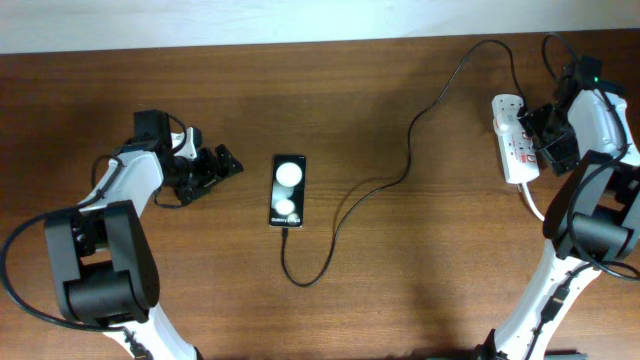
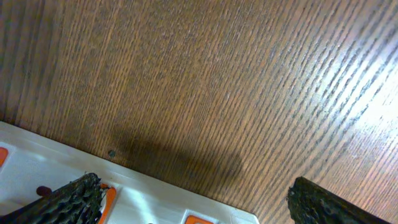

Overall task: Plug charger to phone and switch on socket
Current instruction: 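Press down on the power strip's orange switch with the right gripper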

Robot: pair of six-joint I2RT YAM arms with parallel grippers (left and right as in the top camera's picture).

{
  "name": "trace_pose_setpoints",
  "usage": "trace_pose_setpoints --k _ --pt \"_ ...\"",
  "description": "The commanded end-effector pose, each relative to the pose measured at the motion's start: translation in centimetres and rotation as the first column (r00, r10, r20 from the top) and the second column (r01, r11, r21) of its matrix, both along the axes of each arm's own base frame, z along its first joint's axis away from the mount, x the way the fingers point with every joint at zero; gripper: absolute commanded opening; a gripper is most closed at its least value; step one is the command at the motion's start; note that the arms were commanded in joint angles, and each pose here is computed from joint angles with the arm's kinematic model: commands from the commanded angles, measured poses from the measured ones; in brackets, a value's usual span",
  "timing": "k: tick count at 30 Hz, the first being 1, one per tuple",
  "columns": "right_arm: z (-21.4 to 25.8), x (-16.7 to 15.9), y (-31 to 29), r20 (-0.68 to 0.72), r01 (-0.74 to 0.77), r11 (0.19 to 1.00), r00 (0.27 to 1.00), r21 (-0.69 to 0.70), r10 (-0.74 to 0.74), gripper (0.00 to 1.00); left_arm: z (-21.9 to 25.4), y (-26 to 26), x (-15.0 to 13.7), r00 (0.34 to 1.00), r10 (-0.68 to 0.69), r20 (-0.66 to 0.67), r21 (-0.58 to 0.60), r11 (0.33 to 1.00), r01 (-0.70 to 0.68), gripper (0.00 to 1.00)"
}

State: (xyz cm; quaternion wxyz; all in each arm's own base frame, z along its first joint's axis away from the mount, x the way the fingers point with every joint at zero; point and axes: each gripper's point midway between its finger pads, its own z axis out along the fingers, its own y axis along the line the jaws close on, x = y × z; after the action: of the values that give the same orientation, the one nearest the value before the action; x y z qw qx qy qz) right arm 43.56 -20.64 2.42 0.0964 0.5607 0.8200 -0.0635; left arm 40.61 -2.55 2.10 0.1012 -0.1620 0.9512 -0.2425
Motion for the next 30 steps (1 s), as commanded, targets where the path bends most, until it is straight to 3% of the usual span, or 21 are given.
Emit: trace_pose_setpoints --k 1,7,10,17,30 --pt "-1.4 0.5 2.3 -0.001 -0.076 0.993 0.997 0.087 0.076 0.99 -1.0 0.5 -0.7 0.999 0.016 -0.035 0.025 1.0 -0.015 0.99" --pt "-1.3 0.8 2.2 0.007 -0.103 0.991 0.995 0.08 0.103 0.99 -1.0 0.5 -0.7 0.999 0.016 -0.035 0.025 1.0 -0.015 0.99" --pt "-1.4 1.4 3.2 0.036 -0.188 0.975 0.982 0.122 0.185 0.99 -1.0 0.5 -0.7 0.999 0.016 -0.034 0.025 1.0 -0.015 0.99" --pt "-1.2 1.8 2.5 0.042 -0.184 0.979 0.983 0.083 0.181 0.99 -1.0 0.5 -0.7 0.999 0.016 -0.034 0.025 1.0 -0.015 0.99" --pt "-1.5 1.4 5.9 0.029 -0.271 0.946 0.962 0.179 0.27 0.99 -1.0 0.5 -0.7 0.999 0.016 -0.034 0.025 1.0 -0.015 0.99"
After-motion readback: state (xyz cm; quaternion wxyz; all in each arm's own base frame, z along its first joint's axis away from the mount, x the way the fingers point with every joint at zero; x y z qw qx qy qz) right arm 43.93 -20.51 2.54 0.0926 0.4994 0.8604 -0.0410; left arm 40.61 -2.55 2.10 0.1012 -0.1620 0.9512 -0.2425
